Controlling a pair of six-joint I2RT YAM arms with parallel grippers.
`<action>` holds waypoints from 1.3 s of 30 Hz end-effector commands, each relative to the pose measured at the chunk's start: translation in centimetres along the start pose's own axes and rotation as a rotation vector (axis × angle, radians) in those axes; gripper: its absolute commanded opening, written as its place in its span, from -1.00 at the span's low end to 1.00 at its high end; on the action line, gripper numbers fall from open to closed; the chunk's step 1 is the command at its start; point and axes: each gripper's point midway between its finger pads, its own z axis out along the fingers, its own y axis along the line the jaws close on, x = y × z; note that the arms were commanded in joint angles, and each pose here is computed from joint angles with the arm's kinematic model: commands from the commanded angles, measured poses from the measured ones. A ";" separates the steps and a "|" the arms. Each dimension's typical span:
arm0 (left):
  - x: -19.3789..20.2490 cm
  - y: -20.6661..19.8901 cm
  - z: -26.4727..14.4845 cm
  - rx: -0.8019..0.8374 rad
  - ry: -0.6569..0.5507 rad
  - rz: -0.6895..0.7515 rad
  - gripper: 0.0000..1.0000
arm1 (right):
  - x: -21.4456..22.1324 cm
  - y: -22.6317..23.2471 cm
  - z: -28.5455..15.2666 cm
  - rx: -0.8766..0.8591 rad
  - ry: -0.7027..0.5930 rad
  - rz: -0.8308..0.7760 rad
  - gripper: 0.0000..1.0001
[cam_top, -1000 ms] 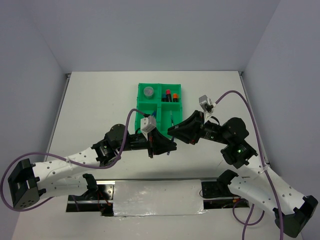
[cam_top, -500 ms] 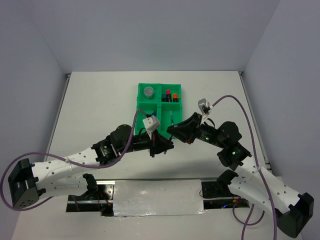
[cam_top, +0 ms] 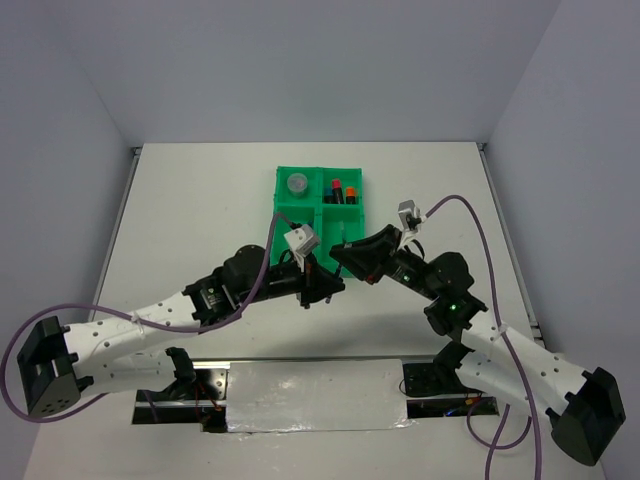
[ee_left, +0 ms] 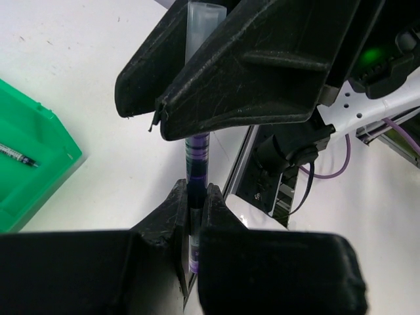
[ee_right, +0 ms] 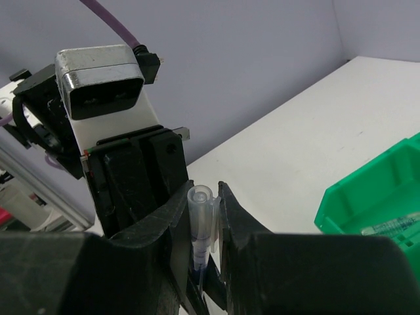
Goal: Sort the stationery into containers
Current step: Close the pen cap on the pen.
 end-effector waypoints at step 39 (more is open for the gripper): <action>-3.2 -2.3 -1.1 0.223 -0.181 0.120 -1.00 | -3.2 3.6 -0.3 0.031 0.067 -0.061 0.31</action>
